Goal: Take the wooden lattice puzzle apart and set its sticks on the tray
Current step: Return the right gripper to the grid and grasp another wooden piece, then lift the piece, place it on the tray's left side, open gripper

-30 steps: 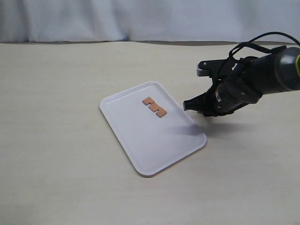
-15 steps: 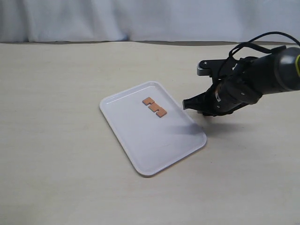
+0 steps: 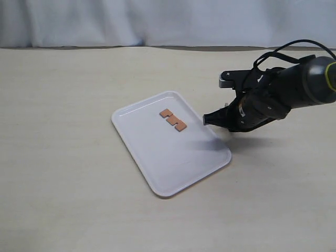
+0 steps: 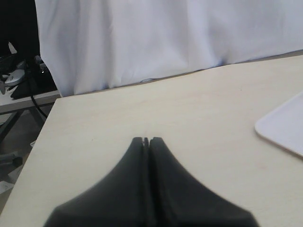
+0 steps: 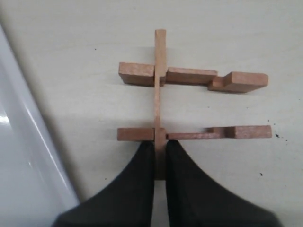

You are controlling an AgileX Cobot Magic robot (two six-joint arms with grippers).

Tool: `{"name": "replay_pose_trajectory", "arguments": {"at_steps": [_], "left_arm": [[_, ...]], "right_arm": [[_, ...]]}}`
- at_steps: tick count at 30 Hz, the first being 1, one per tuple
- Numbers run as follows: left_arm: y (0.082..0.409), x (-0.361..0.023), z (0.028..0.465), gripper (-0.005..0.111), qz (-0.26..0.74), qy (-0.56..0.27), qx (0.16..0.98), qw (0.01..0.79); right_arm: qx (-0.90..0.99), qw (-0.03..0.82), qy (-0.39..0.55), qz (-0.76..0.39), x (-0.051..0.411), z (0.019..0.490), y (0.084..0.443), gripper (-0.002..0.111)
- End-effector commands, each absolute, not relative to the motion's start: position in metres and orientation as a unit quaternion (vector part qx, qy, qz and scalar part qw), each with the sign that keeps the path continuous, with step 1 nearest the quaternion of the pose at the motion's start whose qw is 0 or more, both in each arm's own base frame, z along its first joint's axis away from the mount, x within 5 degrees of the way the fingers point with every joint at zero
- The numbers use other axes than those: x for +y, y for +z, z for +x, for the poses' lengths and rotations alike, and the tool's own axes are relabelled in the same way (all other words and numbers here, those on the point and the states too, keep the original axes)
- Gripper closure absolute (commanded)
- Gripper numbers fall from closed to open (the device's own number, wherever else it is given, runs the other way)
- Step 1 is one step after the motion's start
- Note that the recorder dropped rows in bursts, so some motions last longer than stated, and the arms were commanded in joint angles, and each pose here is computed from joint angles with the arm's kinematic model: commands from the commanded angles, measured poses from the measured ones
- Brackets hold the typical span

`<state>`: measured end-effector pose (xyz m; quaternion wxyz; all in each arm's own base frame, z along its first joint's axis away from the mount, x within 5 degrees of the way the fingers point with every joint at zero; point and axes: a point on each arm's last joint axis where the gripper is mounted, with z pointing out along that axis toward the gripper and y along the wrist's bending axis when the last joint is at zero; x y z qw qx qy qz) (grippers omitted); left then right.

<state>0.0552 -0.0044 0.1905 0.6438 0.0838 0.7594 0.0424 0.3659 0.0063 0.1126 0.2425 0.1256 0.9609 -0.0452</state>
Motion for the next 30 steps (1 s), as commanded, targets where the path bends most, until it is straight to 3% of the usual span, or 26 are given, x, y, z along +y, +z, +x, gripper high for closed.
{"name": "replay_pose_trajectory", "arguments": {"at_steps": [1, 5, 9, 12, 15, 21, 30], "left_arm": [[0.191, -0.004, 0.055, 0.107, 0.081, 0.044, 0.757, 0.646], [0.191, -0.004, 0.055, 0.107, 0.079, 0.043, 0.755, 0.649], [0.191, -0.004, 0.055, 0.107, 0.080, 0.043, 0.756, 0.648], [0.191, -0.004, 0.055, 0.107, 0.080, 0.044, 0.756, 0.648], [0.191, -0.004, 0.055, 0.107, 0.080, 0.044, 0.756, 0.648], [0.191, -0.004, 0.055, 0.107, 0.080, 0.044, 0.756, 0.648], [0.191, -0.004, 0.055, 0.107, 0.082, 0.044, 0.758, 0.646]], "right_arm": [[0.960, 0.250, -0.050, 0.118, 0.004, 0.367, 0.119, 0.104], [0.955, 0.265, -0.057, 0.123, 0.002, 0.364, 0.140, 0.104], [0.943, 0.307, -0.061, 0.116, 0.005, 0.356, 0.184, 0.104], [0.930, 0.358, -0.053, 0.065, 0.025, 0.346, 0.223, 0.104], [0.925, 0.378, -0.035, 0.006, 0.056, 0.339, 0.235, 0.104], [0.923, 0.371, 0.008, -0.103, 0.122, 0.337, 0.212, 0.104], [0.950, 0.277, 0.038, -0.136, 0.154, 0.351, 0.171, 0.104]]}}
